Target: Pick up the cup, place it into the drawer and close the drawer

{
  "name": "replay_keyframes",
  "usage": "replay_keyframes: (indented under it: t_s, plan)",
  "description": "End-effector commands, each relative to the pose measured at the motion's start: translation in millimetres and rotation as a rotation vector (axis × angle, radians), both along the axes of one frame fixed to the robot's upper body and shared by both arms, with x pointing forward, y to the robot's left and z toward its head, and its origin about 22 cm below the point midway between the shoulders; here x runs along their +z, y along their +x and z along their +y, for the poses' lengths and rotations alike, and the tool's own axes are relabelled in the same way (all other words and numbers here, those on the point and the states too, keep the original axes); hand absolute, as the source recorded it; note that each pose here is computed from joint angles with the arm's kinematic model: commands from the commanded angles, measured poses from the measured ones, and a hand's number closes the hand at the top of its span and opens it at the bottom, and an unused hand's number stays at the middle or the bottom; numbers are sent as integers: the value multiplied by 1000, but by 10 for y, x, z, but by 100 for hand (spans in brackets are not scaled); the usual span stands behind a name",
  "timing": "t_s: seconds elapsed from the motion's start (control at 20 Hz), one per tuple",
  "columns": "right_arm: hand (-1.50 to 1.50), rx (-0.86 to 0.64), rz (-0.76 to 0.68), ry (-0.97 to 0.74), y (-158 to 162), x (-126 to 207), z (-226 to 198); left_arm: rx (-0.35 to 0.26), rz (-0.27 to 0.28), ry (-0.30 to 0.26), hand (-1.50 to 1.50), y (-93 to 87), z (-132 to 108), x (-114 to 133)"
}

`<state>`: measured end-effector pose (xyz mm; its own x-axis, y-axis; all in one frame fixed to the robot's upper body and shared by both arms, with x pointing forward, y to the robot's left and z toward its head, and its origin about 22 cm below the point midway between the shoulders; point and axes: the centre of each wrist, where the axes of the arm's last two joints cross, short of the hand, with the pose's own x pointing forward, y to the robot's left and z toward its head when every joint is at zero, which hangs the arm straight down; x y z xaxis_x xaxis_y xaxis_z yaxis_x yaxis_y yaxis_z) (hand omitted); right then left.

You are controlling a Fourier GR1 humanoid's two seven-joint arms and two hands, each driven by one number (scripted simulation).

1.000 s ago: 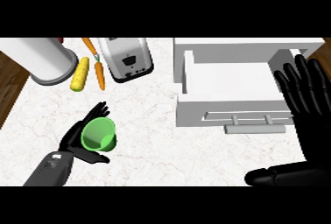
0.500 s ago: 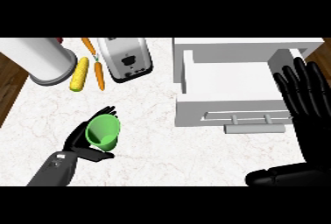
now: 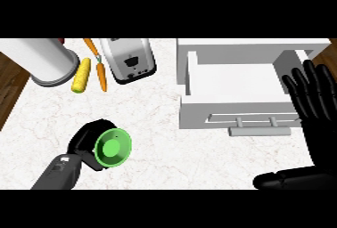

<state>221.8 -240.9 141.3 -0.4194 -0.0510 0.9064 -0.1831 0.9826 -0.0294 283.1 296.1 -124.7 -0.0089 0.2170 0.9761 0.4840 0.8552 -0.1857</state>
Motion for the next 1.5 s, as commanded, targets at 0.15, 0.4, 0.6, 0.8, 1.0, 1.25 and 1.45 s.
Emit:
replay_keyframes:
  t_s: [0.15, 0.4, 0.6, 0.8, 1.0, 1.25, 1.45]
  plan:
    - [-150, -26, 15, -14, -28, -5, -94, 479, -163, -132, 150, -190, -48, -147]
    - [-150, -32, -14, 13, 61, 32, -114, 648, -252, -114, 150, -297, 93, -134]
    - [-150, -16, 6, -4, -86, 141, -18, 602, -330, -193, 150, -185, -14, 13]
    - [-150, -7, 24, -2, -31, 134, -30, 503, -356, -188, 150, 75, -366, 337]
    - [-150, -34, 12, -16, -21, 13, -172, 418, -361, -173, 150, 238, -496, 836]
    - [-150, -47, 14, 7, 13, 101, -76, 368, -393, -222, 150, 310, -613, 1429]
    - [-150, -23, 14, -3, -71, -73, -212, 357, -391, -219, 150, 397, -757, 1768]
